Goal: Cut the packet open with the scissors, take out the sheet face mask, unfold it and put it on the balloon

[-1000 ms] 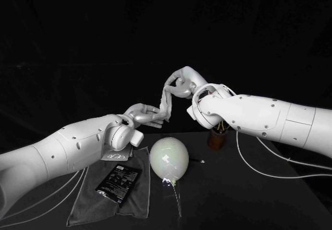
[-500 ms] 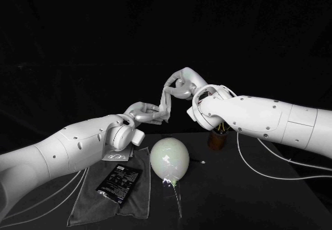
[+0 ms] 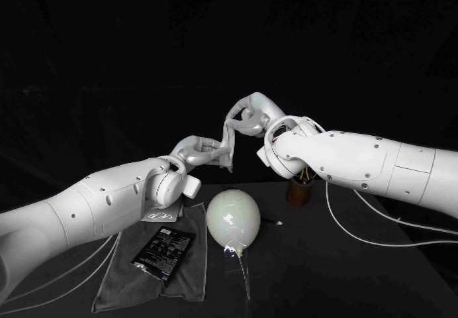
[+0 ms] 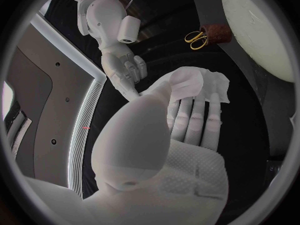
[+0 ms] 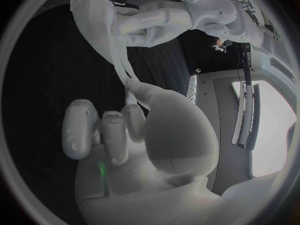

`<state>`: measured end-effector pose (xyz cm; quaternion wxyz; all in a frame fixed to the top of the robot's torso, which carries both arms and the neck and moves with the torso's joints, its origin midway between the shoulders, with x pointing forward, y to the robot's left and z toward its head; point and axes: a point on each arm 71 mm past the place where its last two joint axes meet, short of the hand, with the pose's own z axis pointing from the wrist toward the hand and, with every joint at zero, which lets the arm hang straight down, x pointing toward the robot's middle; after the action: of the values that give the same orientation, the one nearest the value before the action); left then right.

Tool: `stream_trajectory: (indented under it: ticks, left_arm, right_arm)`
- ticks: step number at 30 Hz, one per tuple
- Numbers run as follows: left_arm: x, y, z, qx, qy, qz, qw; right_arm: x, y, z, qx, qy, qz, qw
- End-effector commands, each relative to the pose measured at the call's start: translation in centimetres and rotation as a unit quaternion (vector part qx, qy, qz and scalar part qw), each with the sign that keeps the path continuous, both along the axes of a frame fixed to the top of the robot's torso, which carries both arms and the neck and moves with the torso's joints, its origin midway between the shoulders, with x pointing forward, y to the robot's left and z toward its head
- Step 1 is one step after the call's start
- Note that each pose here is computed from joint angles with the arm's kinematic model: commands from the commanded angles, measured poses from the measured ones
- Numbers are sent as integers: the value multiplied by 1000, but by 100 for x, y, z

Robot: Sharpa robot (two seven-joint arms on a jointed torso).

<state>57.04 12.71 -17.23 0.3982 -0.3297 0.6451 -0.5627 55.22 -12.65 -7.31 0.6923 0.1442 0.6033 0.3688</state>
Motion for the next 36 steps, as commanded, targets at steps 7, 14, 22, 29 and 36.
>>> stream_trajectory:
  ticks: [7,14,22,29,36]
  left_arm:
    - [25,63,39,-38,-7,24,999]
    - [49,216,25,-41,3,43,998]
    - [64,346,9,-38,20,40,998]
    - [105,391,30,-11,25,10,1000]
    - [169,431,107,16,24,-1,1000]
  right_arm:
    - [49,-74,-3,-9,1,-8,1000]
    - [91,-217,-32,-15,11,-16,1000]
    - [106,-305,-124,-24,31,-13,999]
    - [100,-301,-197,-29,35,-2,999]
    - [87,-279,-262,-32,36,10,999]
